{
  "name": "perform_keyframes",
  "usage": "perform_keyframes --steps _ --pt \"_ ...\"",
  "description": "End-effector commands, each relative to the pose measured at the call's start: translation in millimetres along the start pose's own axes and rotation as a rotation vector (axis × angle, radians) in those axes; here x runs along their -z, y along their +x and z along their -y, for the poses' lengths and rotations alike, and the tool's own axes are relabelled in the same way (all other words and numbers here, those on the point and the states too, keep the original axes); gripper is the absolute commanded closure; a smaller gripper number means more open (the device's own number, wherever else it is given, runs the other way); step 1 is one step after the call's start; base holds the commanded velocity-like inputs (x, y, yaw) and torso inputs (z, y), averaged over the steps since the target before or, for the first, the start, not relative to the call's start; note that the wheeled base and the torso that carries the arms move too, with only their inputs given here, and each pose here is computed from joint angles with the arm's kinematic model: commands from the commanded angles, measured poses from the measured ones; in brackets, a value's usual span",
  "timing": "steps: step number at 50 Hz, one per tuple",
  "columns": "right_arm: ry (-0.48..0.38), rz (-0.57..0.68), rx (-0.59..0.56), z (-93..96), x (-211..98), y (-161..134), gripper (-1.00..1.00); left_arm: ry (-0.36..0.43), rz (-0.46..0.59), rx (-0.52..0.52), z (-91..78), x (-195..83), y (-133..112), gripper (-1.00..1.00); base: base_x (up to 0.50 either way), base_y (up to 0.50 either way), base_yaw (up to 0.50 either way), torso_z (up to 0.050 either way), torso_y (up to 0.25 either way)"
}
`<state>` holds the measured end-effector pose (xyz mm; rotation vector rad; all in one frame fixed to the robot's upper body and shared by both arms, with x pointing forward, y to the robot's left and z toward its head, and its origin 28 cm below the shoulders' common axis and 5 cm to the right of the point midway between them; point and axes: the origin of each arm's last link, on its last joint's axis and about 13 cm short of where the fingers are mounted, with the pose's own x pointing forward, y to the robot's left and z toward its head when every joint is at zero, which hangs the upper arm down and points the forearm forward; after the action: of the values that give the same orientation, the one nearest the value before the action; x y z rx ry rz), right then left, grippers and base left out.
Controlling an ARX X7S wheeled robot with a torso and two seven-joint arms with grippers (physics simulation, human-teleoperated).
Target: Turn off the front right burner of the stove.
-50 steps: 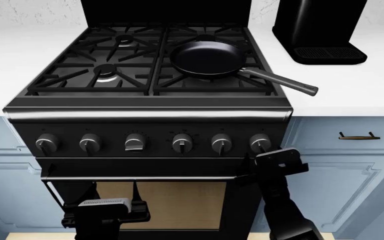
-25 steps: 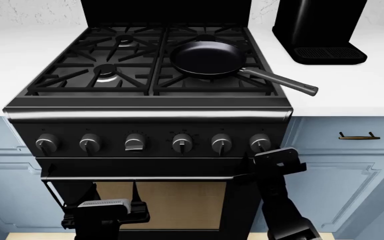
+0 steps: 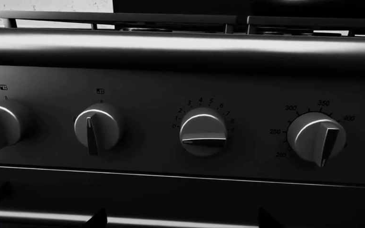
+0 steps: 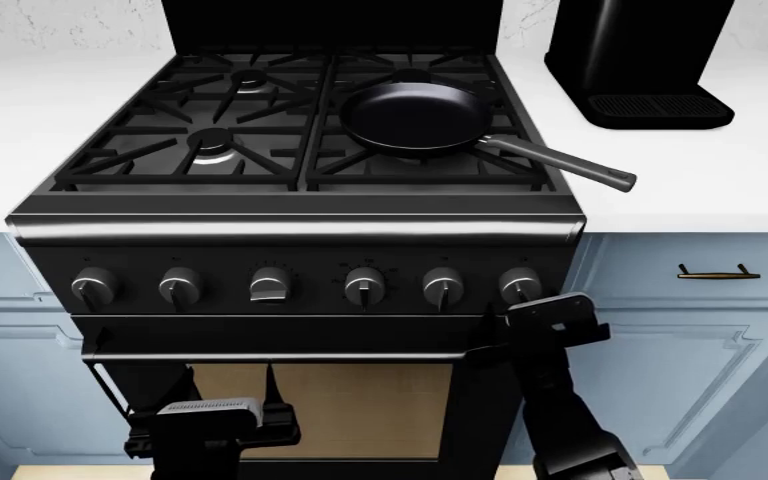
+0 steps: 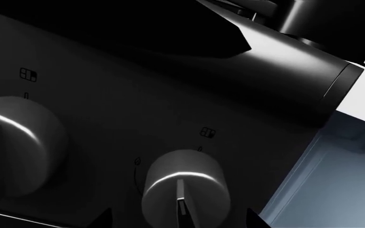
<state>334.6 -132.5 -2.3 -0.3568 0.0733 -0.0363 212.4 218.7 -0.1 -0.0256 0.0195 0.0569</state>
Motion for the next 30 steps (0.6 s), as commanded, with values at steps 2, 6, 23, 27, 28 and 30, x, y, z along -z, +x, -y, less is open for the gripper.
perform_keyframes --steps 2,6,23,27,28,30 --pt "-0.001 -0.003 -0.005 -0.4 0.6 1.1 -1.0 -0.001 -0.003 -0.004 0.2 1.8 1.0 -1.0 0.0 0.0 0.0 0.0 0.0" --pt "-0.001 -0.003 -0.009 -0.2 -0.1 1.6 1.0 -0.001 -0.004 -0.008 0.0 2.1 1.5 -1.0 0.0 0.0 0.0 0.0 0.0" --pt "0.004 0.001 -0.001 1.0 -0.4 1.9 1.0 -0.001 -0.002 -0.01 0.1 1.5 2.5 -1.0 0.0 0.0 0.0 0.0 0.0" --pt "0.008 0.002 -0.001 0.9 0.3 1.3 1.0 0.001 0.0 -0.007 0.6 0.8 3.1 -1.0 0.0 0.0 0.0 0.0 0.0" --pt "0.01 0.002 -0.002 0.8 0.4 1.3 1.0 0.001 0.0 -0.008 0.6 0.5 2.7 -1.0 0.0 0.0 0.0 0.0 0.0" --pt "0.011 0.0 -0.002 0.8 0.3 1.4 1.0 0.001 -0.001 -0.009 0.5 0.3 2.6 -1.0 0.0 0.0 0.0 0.0 0.0"
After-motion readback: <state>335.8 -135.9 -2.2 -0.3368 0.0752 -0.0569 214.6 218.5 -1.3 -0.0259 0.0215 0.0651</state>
